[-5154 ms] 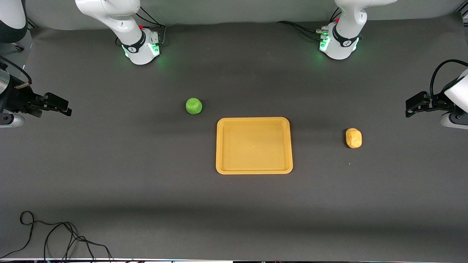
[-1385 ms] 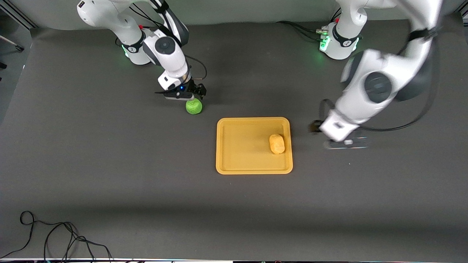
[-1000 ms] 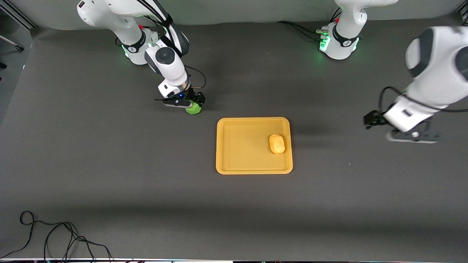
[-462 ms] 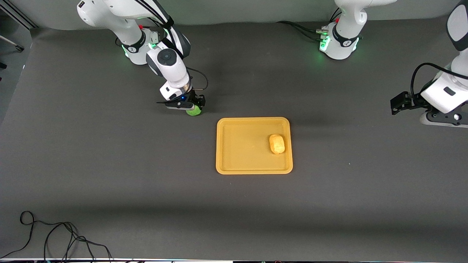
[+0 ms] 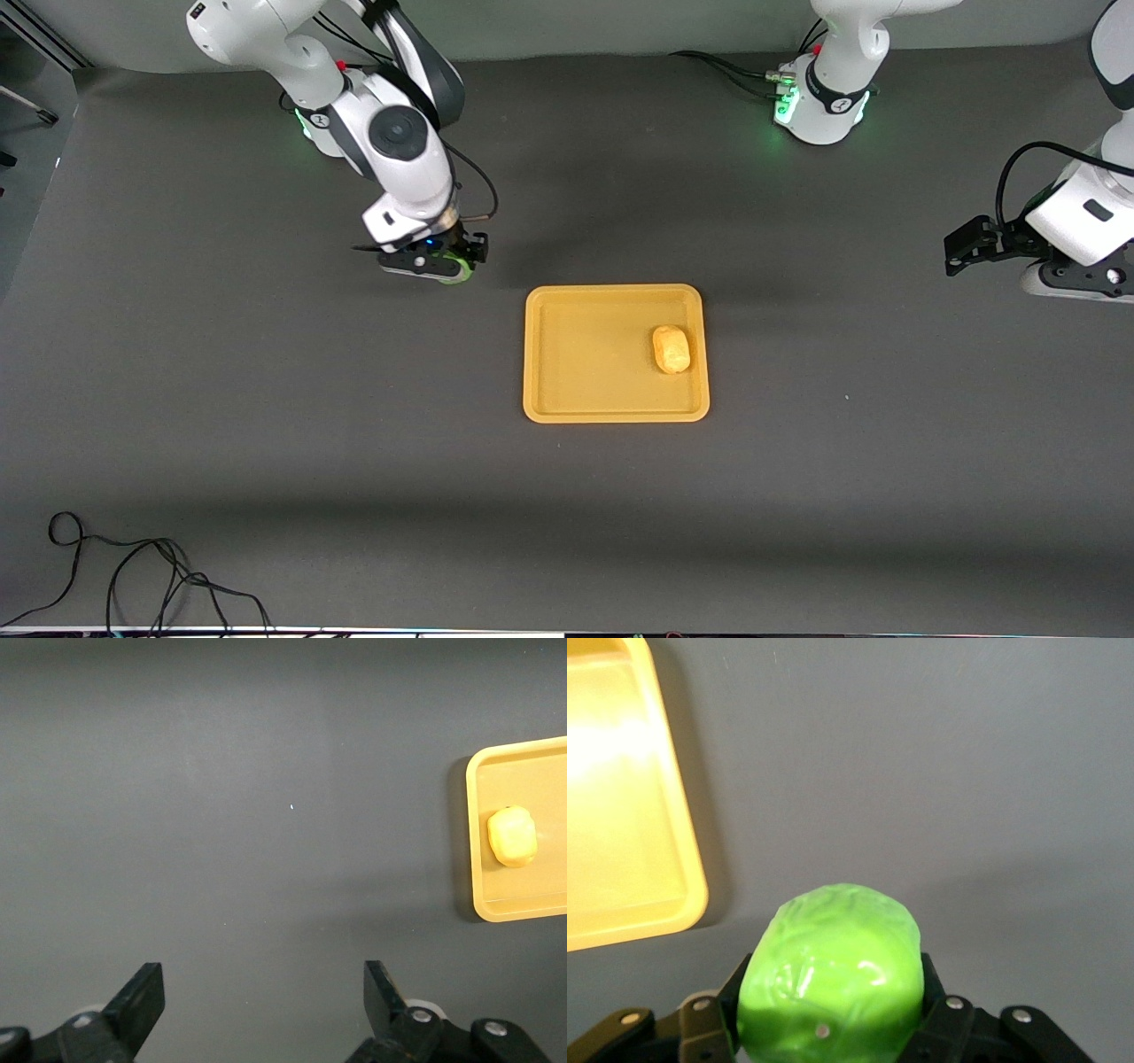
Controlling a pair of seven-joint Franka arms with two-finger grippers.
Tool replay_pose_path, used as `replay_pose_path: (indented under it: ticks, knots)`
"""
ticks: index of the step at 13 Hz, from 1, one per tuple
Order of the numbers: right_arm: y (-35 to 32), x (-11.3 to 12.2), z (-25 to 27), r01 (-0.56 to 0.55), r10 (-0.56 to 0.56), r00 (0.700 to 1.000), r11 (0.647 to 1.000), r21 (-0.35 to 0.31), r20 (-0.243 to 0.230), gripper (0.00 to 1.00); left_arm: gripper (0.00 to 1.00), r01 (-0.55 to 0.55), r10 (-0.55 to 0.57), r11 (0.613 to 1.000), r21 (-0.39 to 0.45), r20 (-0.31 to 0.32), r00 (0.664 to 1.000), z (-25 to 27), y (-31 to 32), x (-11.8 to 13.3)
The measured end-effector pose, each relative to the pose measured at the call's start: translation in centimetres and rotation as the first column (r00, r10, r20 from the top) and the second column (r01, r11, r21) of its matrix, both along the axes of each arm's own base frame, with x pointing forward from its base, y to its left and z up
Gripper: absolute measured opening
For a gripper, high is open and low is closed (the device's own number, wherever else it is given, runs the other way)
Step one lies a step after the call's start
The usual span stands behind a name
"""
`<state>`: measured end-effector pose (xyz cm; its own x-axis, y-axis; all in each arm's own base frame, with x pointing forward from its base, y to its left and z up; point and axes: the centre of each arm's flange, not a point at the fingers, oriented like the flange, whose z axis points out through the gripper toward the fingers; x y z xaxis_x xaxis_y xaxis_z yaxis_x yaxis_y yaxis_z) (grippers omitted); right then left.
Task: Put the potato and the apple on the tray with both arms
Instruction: 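Lift the green apple with the right gripper and carry it over the tray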
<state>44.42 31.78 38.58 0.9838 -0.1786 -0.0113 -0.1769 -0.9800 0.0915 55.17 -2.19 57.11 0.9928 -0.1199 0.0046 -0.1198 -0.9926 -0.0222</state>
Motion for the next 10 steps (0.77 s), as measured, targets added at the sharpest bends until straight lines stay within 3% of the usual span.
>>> replay_pose_path:
  ticks: [2,5,7,10]
  knots:
    - [0.2,2.0,6.4,0.001,-0.001,1.0,1.0,0.008,0.008,0.73,1.0,-0.001,0.001,1.0,-0.002,-0.001,1.0,0.0,0.0,0.0]
    - [2.1,3.8,12.8,0.001,-0.004,0.998,0.998,0.058,0.062,0.73,1.0,-0.004,0.004,1.0,-0.004,-0.028,1.0,-0.2,0.1,-0.3]
    - [5.2,5.7,13.9,-0.013,0.005,0.996,0.997,0.082,0.09,0.73,1.0,-0.006,0.005,1.0,-0.004,-0.034,0.999,-0.1,0.2,-0.4]
    - [11.8,8.9,11.6,-0.001,-0.006,0.997,0.995,0.099,0.073,0.73,1.0,-0.006,0.006,1.0,-0.005,-0.037,0.999,-0.1,0.2,-0.4]
